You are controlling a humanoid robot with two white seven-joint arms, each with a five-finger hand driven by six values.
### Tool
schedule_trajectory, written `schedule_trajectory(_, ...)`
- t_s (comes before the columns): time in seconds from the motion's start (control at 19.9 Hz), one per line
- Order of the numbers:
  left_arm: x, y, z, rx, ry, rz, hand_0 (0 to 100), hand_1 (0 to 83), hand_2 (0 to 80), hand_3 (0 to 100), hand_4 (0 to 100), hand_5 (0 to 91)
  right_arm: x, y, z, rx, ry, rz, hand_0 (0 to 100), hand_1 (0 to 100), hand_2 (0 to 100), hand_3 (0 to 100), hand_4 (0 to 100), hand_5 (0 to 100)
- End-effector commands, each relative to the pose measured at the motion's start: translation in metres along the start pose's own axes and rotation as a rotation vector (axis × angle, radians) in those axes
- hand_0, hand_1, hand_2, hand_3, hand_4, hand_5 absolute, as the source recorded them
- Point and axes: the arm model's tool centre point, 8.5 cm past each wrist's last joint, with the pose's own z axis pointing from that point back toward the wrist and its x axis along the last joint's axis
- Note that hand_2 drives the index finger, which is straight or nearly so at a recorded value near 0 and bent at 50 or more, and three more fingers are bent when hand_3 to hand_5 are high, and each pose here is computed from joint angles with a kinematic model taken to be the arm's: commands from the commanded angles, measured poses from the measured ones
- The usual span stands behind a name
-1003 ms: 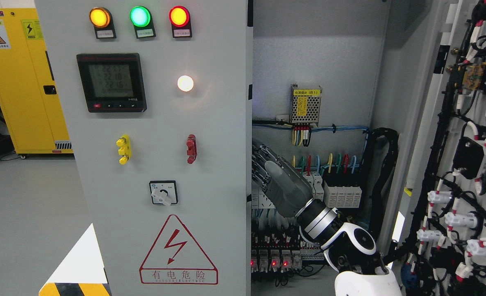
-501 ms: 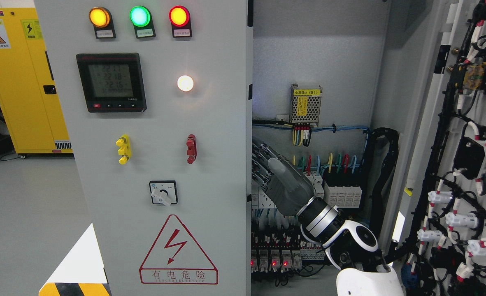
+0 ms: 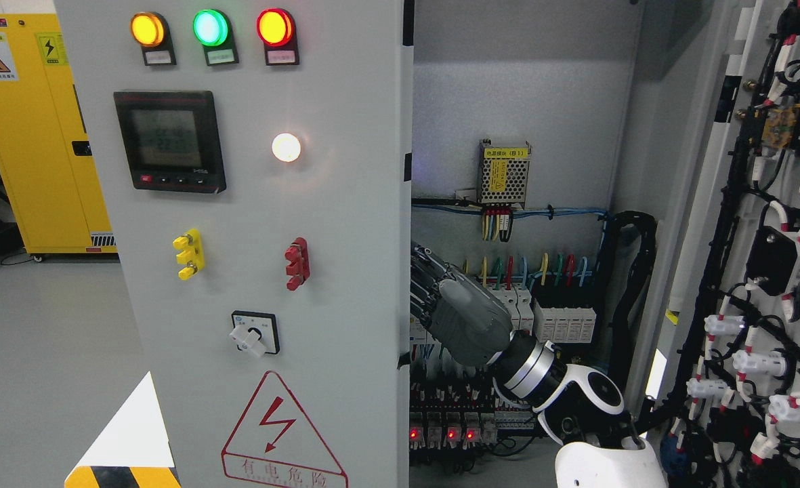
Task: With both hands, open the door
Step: 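Swing the front door open toward the robot with the right hand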
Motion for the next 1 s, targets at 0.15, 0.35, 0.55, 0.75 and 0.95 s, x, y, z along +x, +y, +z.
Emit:
schedule_trajectory(0.15, 0.005, -0.002, -0.001, -0.005, -0.015, 0.001, 12, 55.6, 0.0, 0, 0, 0.0, 0.005, 0.019, 0.005, 0.060, -0.077, -0.073, 0, 50, 4, 0, 0, 0)
schedule_trajectory(0.35, 0.006, -0.001, 0.000, -0.008, -0.021, 0.001, 12, 55.6, 0.0, 0, 0, 0.0, -0.008, 0.035, 0.002, 0.097, -0.042, -0.089, 0, 50, 4, 0, 0, 0)
schedule_trajectory(0.55, 0.007, -0.001, 0.000, -0.010, -0.026, 0.000, 12, 55.6, 0.0, 0, 0, 0.0, -0.036, 0.061, 0.002, 0.141, 0.029, -0.121, 0, 50, 4, 0, 0, 0)
schedule_trajectory(0.75, 0.009, -0.003, -0.001, -0.015, -0.030, 0.000, 12, 55.6, 0.0, 0, 0, 0.0, -0.065, 0.097, -0.001, 0.218, 0.099, -0.160, 0, 50, 4, 0, 0, 0)
schedule_trajectory(0.95, 0.009, -0.004, -0.001, -0.017, -0.030, 0.000, 12, 55.6, 0.0, 0, 0, 0.0, -0.087, 0.129, -0.006, 0.292, 0.152, -0.185, 0, 50, 4, 0, 0, 0)
